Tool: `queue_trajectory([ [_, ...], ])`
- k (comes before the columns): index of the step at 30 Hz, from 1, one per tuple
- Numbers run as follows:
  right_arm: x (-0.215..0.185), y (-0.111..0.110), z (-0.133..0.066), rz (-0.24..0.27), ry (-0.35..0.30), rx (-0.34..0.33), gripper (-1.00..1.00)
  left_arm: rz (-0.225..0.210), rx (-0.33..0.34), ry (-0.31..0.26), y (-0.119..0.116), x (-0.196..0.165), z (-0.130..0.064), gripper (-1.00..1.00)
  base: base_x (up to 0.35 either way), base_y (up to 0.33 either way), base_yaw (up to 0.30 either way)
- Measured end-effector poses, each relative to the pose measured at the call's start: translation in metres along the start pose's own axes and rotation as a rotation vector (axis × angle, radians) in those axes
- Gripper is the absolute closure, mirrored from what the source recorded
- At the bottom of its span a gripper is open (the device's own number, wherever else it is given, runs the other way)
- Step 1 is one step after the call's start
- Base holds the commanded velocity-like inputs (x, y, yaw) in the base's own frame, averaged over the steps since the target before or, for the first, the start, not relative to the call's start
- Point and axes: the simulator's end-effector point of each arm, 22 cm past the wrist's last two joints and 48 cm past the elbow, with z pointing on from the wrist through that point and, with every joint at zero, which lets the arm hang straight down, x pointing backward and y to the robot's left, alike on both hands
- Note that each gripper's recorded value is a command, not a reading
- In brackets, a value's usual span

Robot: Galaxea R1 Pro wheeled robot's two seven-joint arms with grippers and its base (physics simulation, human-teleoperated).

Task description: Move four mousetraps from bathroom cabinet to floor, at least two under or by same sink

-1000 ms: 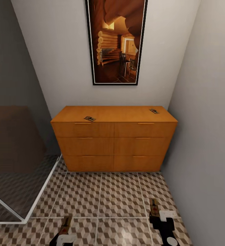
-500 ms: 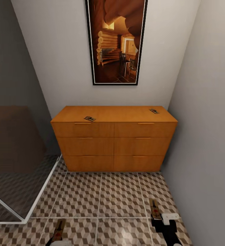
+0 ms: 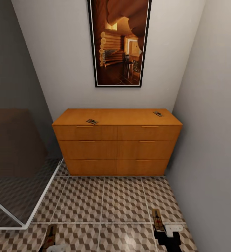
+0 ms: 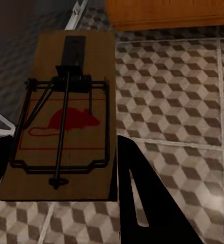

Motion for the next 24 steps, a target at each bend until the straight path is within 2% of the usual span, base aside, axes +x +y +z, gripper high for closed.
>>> queue_trajectory([
  [7,-0.001,-0.002,0.0,0.003,-0.009,0.004,1.0,-0.041,0.038,-0.053,-0.03,-0.026,0.006,1.0,0.0,0.0,0.0],
  [24,-0.002,-0.007,0.0,-0.003,-0.013,0.011,1.0,-0.046,0.053,-0.058,-0.039,-0.029,0.005,1.0,0.0,0.0,0.0],
])
